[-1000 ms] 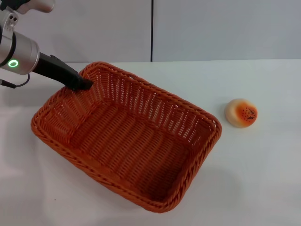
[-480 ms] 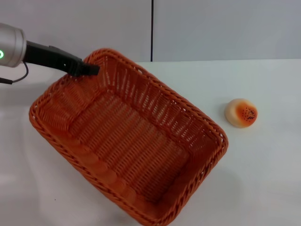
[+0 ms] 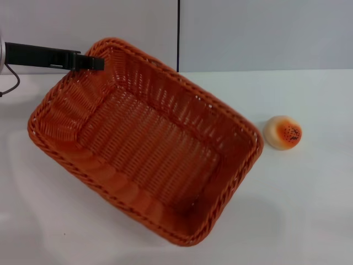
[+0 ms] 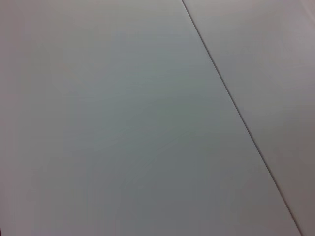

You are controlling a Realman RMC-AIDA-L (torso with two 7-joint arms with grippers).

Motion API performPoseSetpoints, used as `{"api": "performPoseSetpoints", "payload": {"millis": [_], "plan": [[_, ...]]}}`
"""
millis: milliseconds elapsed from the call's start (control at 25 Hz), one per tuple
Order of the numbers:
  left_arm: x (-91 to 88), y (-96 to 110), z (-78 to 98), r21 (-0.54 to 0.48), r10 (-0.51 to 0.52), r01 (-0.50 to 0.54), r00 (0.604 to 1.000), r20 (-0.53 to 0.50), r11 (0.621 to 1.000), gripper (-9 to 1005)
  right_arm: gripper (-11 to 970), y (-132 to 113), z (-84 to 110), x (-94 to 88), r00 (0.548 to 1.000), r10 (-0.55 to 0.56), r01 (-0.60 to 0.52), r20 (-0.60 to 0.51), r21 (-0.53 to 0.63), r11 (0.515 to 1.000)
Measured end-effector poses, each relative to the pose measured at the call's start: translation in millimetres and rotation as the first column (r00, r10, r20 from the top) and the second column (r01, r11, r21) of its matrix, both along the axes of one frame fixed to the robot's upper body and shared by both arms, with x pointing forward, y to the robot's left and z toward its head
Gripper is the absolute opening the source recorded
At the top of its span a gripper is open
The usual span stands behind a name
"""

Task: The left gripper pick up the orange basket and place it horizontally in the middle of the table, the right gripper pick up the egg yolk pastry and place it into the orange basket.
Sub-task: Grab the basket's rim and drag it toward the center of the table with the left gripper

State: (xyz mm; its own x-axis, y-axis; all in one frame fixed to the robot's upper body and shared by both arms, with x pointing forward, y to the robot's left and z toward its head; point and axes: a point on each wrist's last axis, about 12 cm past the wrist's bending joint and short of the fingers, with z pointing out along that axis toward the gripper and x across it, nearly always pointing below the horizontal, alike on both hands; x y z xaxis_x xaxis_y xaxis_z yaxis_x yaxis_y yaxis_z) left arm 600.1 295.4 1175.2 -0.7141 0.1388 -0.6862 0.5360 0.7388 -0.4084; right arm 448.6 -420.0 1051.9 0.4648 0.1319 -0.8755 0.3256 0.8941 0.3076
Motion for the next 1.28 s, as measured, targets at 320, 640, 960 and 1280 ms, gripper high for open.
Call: {"api": "performPoseSetpoints", "payload": {"millis": [320,640,960,1280], "plan": [[-6.0,7,-4.2,-0.121,0.089,-0.095,0.994,-0.055,0.988,183,393,0,1.7,2.5,1.000,0.003,-0.003,0.004,-0.005,1.000],[-34.0,32,-28.6,-0.240,0.219,-0.244,0.968,-0.126,0.940,186,386,0,1.8,3.1,1.000,0.003,-0.003,0.003,-0.006,1.000],[-61.5,49,-58.9,-0.295,0.285,-0.333,0.938,-0.195,0.895,189,378,-1,1.7,7.2,1.000,0.006,-0.006,-0.011,-0.003,1.000],[-84.0,60,-84.6,-0.343,0.335,-0.396,0.915,-0.224,0.852,192,371,-1,1.3,10.8,1.000,0.005,-0.005,-0.021,0.002,1.000]]}}
